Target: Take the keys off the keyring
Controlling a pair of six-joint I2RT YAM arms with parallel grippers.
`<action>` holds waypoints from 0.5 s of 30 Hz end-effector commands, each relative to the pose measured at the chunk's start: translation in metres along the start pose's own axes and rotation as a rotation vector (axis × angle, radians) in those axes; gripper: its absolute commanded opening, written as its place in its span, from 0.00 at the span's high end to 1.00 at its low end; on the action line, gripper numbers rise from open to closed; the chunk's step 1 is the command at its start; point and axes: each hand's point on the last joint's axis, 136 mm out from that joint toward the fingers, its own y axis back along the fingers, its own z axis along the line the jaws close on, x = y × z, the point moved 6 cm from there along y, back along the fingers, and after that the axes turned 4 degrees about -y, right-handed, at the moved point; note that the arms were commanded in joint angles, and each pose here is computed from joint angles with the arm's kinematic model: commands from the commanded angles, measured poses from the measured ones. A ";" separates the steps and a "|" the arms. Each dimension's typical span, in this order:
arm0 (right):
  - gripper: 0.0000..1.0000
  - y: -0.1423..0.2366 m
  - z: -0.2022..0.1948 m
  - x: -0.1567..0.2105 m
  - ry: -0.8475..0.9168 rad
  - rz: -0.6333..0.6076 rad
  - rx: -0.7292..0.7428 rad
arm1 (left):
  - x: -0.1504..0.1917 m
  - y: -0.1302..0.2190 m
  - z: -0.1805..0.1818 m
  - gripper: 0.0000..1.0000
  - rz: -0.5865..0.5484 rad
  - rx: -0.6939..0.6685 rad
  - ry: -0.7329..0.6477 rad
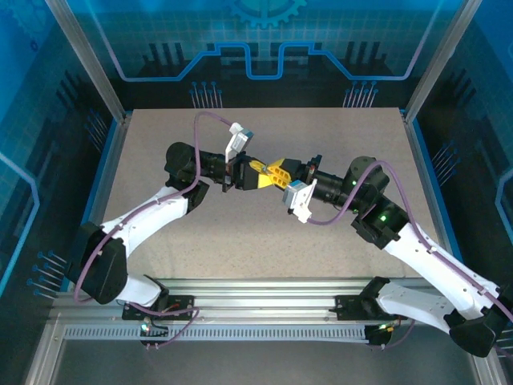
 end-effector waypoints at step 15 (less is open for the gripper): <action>1.00 -0.008 0.065 0.059 0.048 0.276 -0.220 | -0.033 0.011 -0.045 1.00 -0.058 0.005 -0.192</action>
